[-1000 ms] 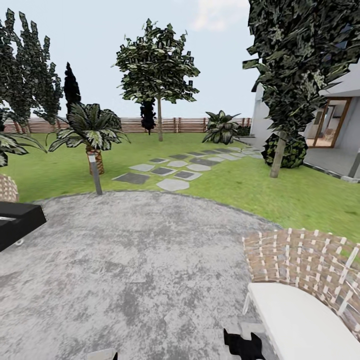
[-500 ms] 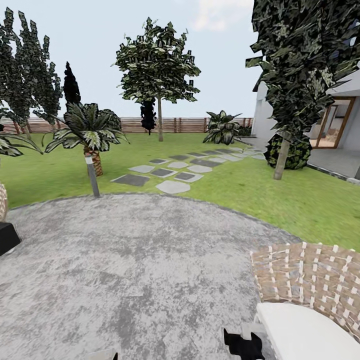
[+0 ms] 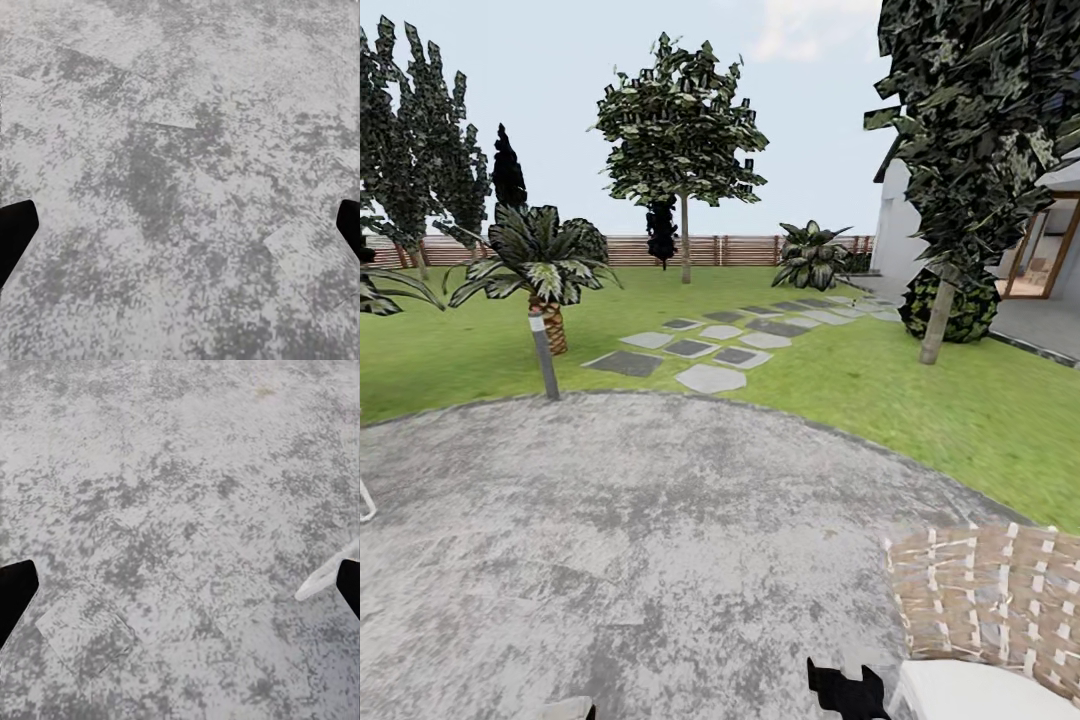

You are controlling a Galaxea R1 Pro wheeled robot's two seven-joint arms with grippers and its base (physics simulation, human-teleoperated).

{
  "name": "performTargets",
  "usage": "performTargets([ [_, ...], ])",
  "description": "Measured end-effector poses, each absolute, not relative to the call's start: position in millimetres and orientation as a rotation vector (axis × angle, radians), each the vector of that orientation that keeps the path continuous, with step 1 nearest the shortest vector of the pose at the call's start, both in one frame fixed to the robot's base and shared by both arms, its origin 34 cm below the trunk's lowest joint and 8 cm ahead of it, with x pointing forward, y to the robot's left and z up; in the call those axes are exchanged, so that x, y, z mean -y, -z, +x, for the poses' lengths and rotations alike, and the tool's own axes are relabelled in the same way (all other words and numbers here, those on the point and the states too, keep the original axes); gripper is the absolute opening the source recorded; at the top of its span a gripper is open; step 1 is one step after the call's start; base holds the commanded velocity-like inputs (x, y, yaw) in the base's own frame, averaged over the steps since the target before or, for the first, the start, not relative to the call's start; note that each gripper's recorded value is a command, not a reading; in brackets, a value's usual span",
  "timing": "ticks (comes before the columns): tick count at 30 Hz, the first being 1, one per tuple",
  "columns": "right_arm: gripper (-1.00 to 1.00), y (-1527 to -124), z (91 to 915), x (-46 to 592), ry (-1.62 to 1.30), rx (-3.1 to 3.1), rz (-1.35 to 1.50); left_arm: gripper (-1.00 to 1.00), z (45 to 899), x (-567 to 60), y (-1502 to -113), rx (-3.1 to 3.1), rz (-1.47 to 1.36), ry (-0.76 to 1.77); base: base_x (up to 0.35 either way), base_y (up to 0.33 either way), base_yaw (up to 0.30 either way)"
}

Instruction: In the garden, pick up the pesticide atomizer on the floor and spray pesticide onto both trees until each tree trunk is fully covered.

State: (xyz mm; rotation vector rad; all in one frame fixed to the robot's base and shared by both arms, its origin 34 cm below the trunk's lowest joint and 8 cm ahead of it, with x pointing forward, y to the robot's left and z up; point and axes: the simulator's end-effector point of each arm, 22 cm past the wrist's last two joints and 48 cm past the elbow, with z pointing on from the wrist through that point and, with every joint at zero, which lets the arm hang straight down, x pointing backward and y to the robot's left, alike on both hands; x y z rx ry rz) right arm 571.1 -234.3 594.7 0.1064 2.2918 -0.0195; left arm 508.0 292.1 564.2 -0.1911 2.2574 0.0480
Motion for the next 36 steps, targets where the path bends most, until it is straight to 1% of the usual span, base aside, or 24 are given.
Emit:
performTargets([
  [36, 1.00, -594.7, 571.0, 234.8, 0.019, -2.292, 0.106, 1.00, 509.1, -291.7, -565.0, -2.255, -0.191, -0.047, 0.334, 0.000, 0.007],
])
